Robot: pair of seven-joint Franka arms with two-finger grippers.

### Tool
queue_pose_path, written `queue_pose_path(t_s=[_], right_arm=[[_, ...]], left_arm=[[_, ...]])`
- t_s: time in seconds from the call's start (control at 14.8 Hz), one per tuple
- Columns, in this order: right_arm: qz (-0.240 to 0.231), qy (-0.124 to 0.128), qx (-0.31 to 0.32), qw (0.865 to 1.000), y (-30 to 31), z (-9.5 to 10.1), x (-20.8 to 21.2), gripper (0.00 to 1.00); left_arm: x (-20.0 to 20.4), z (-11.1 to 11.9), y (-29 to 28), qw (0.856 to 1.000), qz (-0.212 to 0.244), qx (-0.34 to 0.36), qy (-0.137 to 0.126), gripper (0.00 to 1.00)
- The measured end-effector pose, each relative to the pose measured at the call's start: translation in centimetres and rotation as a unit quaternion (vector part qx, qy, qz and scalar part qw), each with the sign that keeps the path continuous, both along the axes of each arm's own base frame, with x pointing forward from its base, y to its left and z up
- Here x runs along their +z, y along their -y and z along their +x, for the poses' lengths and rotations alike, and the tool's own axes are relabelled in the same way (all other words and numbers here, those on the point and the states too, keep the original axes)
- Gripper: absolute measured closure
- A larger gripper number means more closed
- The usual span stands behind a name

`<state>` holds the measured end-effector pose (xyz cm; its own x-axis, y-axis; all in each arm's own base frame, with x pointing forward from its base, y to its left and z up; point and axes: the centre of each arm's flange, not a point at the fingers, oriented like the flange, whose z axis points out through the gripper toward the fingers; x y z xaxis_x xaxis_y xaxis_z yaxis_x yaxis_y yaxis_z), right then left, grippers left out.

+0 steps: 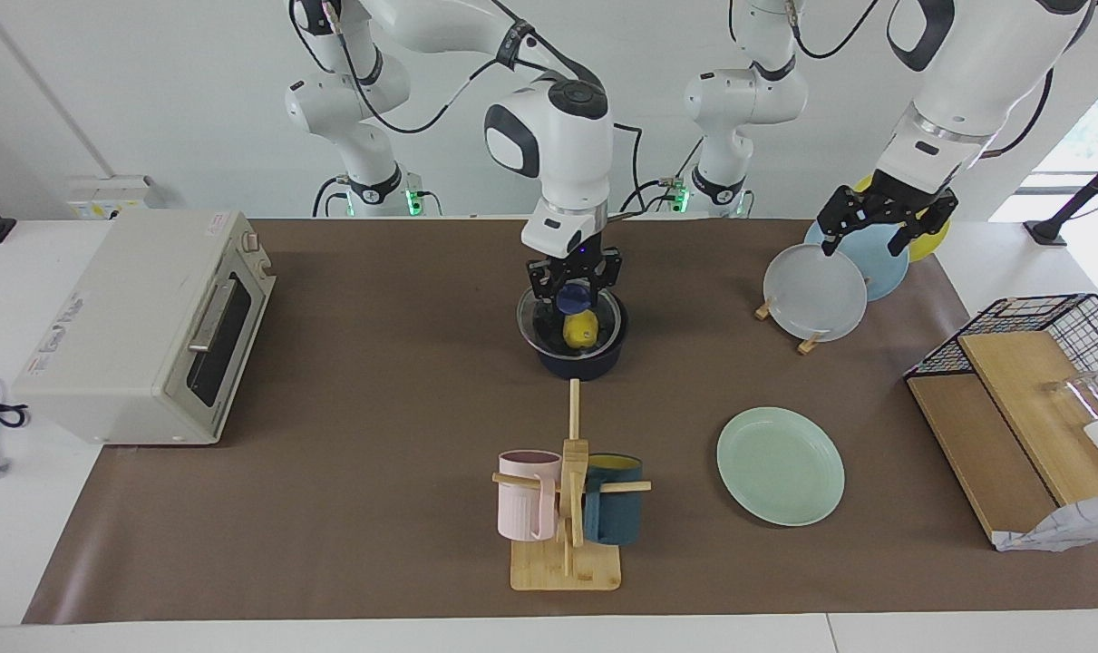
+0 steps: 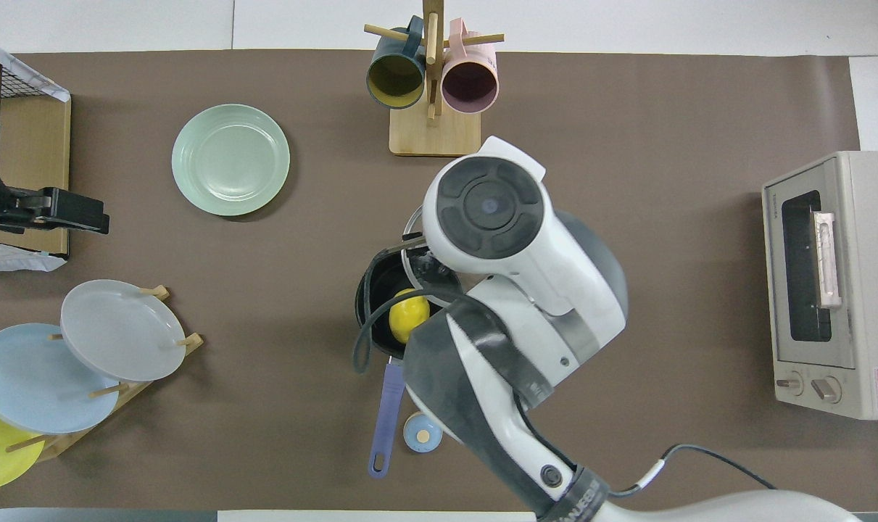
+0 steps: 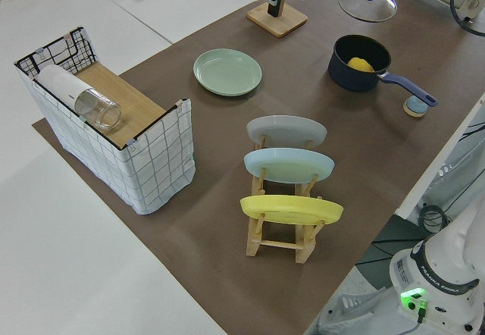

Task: Transfer potato from pot to plate
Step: 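Carry the lid toward the toaster with the right gripper while the left gripper approaches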

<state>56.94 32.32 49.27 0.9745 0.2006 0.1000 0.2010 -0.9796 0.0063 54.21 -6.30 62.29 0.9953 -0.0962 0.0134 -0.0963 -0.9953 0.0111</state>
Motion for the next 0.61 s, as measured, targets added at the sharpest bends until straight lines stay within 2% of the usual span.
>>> queue_pose_path(t_s=[0.2,0.34,0.47,0.61], right_arm=[[-0.009,-0.008,0.026,1.000,7.4,3.4,-0.5,0.34],[-0.018,-0.019,0.049,0.998,12.8,5.1,-1.6,0.34],[-0.021,-0.024,0.067,0.997,17.7,5.9,-3.5,0.34],[-0.021,-0.014,0.067,0.997,21.3,5.9,-5.9,0.34]], left_arm=[[0.0,-0.2,1.5,1.000,0.000,-0.014,-0.001,0.00],[-0.4,-0.8,4.0,1.000,0.001,-0.024,-0.006,0.00],[-1.4,-2.4,7.8,0.999,0.004,-0.026,-0.017,0.00],[-2.5,-4.9,12.5,0.999,0.010,-0.021,-0.028,0.00]])
